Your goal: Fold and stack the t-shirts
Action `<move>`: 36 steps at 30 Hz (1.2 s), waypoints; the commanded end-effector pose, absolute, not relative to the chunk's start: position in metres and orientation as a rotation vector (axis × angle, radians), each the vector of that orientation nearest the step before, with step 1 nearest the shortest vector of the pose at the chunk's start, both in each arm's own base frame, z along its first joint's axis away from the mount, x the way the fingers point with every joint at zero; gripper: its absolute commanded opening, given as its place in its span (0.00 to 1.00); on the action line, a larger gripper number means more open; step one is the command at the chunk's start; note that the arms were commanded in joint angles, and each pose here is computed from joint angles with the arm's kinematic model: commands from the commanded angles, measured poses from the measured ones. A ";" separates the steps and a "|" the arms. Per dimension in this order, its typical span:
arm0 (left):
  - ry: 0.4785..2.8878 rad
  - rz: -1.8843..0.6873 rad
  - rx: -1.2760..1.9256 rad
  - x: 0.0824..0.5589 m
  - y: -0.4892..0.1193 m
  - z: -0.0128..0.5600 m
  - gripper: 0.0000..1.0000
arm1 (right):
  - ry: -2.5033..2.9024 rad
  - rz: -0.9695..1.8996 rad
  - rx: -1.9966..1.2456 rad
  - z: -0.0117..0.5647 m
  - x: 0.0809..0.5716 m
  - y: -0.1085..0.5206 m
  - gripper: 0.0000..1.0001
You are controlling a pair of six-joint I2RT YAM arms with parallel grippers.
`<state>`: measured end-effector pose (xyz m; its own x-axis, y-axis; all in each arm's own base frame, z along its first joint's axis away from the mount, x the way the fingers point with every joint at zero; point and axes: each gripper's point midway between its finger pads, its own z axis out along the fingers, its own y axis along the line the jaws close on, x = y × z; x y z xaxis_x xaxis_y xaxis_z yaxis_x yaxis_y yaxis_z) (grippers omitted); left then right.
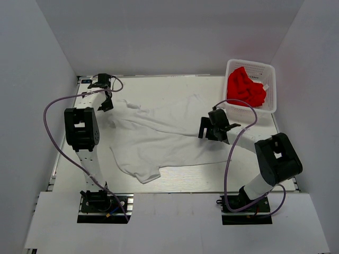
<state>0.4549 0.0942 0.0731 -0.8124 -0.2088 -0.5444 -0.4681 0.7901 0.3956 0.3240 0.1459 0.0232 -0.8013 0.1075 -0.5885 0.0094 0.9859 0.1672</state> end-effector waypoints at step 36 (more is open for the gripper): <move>2.571 -0.150 -0.348 0.548 -0.059 0.022 1.00 | 2.293 0.386 -0.074 0.081 0.346 0.179 0.90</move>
